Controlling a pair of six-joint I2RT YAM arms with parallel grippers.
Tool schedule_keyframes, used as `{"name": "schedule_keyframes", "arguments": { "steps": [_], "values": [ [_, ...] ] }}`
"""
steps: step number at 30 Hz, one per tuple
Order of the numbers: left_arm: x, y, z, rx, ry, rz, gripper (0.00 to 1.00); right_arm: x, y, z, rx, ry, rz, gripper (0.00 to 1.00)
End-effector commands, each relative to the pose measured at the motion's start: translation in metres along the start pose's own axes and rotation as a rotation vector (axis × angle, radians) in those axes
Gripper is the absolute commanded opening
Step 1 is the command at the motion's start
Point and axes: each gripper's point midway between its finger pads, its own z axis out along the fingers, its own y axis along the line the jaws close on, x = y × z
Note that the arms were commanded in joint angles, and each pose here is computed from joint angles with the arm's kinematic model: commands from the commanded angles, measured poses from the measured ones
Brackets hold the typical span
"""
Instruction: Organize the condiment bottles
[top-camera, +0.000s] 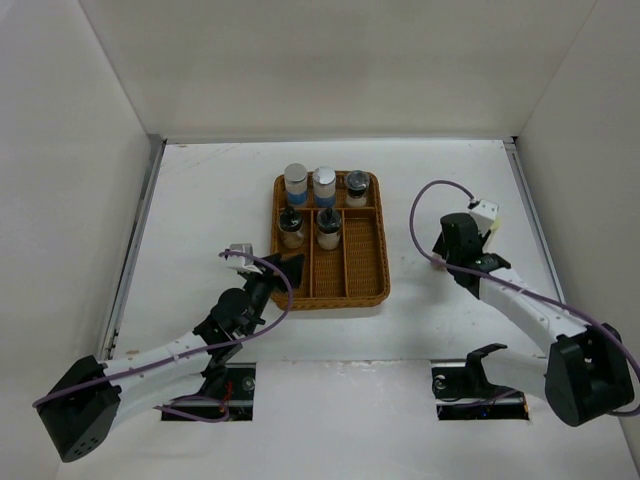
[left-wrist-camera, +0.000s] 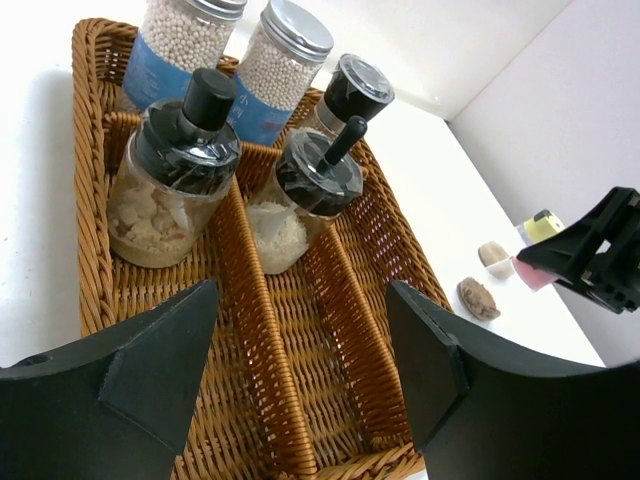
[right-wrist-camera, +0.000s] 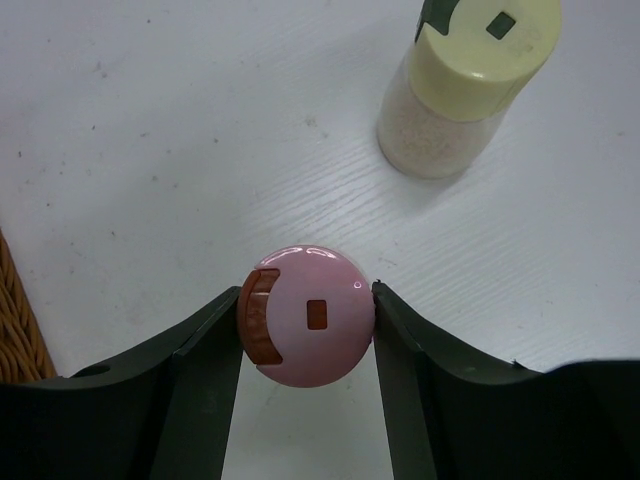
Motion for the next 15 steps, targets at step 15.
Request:
{"name": "schedule_keyframes", "arguments": {
  "steps": [15],
  "values": [
    [-0.017, -0.008, 0.000, 0.031, -0.061, -0.049, 0.71, -0.092, 0.186, -0.111, -0.519, -0.244, -0.001, 0.42]
  ]
}}
